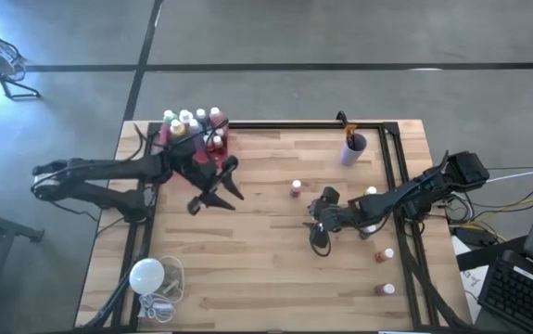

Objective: Pick & Place Paint Supplies
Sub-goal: Put the small pink paint bottle into the pink bin

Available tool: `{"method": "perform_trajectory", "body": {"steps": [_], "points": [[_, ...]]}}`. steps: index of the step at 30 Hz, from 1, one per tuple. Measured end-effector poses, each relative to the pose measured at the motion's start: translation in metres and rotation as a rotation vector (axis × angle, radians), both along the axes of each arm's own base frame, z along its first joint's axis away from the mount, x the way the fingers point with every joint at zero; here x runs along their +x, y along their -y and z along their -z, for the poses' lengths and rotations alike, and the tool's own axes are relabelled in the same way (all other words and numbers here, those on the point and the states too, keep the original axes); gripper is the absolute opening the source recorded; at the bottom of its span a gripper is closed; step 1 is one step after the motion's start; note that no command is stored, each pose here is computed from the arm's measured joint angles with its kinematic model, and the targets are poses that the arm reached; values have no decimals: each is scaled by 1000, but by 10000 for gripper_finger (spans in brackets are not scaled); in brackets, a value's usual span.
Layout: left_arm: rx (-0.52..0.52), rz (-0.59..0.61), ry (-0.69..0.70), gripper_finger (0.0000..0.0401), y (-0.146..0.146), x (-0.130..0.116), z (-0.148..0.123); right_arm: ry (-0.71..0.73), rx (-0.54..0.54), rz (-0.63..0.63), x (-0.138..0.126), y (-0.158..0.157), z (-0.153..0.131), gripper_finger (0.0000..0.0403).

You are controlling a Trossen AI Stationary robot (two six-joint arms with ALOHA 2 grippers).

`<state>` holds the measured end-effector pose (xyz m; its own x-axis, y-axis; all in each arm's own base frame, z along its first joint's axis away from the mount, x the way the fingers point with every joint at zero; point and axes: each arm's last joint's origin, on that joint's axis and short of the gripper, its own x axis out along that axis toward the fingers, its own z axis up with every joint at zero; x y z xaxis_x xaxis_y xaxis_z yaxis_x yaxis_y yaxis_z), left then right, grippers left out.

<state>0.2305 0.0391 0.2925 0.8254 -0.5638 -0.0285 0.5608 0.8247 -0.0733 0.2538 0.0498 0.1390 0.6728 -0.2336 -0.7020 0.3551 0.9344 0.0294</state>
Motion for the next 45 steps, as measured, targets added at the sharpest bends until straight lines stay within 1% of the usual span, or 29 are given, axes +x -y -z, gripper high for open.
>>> {"method": "perform_trajectory", "body": {"steps": [6,10,13,22,33,40,45], "points": [[3,-20,-5,175,5,2,1,3,-1,5,0,0,0,253],[3,-21,-5,175,5,2,1,13,-40,50,1,4,-1,247],[3,-20,-6,175,5,2,1,20,-35,87,1,8,-1,247],[2,-20,-6,175,5,2,1,8,-32,130,-1,18,3,279],[2,-20,-7,175,5,2,1,-11,-25,148,-6,21,9,314],[2,-19,-7,175,5,2,1,-14,-10,136,-6,20,9,320],[2,-19,-7,175,5,2,1,-15,-12,140,-6,22,9,307]]}}
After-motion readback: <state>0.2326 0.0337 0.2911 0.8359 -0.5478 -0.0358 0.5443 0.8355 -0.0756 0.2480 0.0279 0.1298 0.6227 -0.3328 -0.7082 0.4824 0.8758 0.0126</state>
